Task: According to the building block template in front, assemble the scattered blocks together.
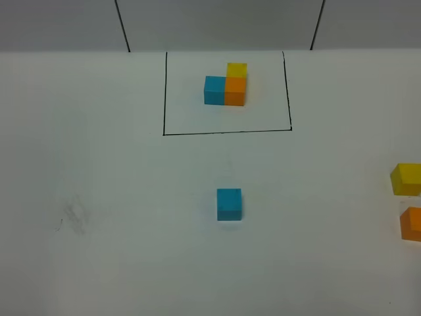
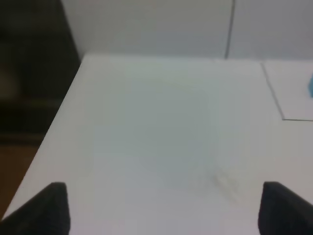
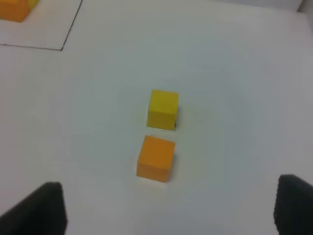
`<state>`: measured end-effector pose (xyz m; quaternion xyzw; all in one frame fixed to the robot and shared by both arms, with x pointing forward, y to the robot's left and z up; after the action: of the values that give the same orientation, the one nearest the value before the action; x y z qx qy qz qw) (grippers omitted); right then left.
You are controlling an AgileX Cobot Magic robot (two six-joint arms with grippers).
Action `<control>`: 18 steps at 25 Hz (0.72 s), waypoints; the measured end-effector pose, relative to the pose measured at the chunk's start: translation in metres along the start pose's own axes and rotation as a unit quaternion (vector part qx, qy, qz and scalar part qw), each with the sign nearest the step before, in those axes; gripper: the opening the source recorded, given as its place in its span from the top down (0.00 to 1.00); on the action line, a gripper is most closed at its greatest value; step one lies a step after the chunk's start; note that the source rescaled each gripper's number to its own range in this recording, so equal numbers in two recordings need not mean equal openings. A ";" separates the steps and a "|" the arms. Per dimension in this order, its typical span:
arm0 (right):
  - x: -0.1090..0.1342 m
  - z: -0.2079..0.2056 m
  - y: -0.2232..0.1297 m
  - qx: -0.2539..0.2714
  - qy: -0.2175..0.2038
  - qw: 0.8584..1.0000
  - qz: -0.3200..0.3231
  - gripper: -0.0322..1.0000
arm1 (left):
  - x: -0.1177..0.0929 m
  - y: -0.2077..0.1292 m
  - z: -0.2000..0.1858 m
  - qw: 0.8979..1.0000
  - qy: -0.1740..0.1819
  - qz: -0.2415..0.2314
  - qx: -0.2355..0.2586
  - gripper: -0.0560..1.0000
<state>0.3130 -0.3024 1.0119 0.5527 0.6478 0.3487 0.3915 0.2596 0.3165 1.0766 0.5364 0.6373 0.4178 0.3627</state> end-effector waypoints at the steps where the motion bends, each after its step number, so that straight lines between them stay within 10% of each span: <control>1: 0.000 0.000 0.000 0.000 0.000 1.000 0.000 0.27 | 0.002 -0.009 0.009 1.000 0.013 -0.018 0.016 0.23; 18: 0.000 0.000 0.000 0.000 0.000 1.000 0.000 0.27 | 0.003 -0.061 0.067 0.993 0.036 -0.063 0.094 0.23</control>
<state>0.3130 -0.3024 1.0119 0.5527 0.6478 0.3487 0.3915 0.2969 0.3245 0.9948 0.5115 0.7186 0.3518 0.3132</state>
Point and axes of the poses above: a point on each arm's last joint axis where the gripper is mounted, z pointing out along that axis toward the gripper, x along the wrist's bending axis when the last joint is at zero, y = z × x, the point moved 9 cm from there along z, pointing out along that axis toward the gripper, and after that the axes turned 2 degrees about -z, right-handed, at the moved point
